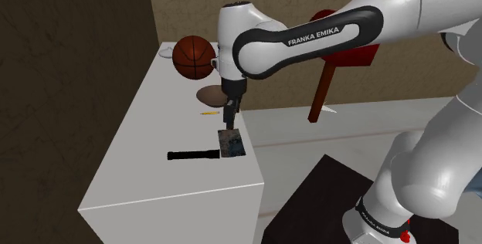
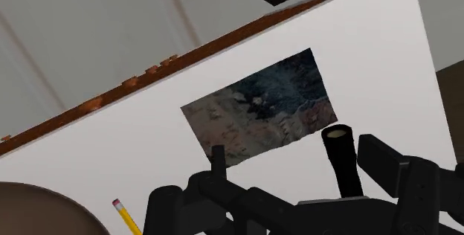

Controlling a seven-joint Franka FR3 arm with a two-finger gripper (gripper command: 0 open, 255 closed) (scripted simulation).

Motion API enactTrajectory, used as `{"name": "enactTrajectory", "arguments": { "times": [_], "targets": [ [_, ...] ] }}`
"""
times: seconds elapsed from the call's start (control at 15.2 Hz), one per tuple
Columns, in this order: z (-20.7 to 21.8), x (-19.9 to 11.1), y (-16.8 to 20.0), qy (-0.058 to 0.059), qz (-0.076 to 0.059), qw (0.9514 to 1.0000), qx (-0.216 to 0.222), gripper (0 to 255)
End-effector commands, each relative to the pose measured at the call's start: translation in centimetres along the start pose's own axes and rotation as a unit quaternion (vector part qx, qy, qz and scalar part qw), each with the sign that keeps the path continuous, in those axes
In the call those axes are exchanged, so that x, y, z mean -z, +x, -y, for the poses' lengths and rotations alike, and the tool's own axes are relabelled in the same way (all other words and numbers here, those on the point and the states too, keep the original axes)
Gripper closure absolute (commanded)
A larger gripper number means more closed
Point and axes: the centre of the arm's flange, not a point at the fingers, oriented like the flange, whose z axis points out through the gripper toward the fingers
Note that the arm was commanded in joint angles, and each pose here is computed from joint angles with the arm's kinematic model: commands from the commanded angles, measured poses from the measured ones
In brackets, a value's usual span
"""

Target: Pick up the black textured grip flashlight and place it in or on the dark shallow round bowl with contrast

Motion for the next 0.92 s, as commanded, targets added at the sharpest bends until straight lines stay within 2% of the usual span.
{"name": "enactTrajectory", "arguments": {
  "times": [0.0, 0.26, 0.59, 0.86],
  "targets": [
    [1.5, -1.2, 1.8, 0.003, -0.002, 0.9996, 0.027, 0],
    [4.4, -3.3, 5.5, 0.009, -0.004, 0.9968, 0.079, 0],
    [8.5, -5.7, 9.5, 0.016, -0.006, 0.9898, 0.142, 0],
    [8.6, -7.8, 9.5, 0.016, -0.006, 0.9898, 0.142, 0]
  ]
}}
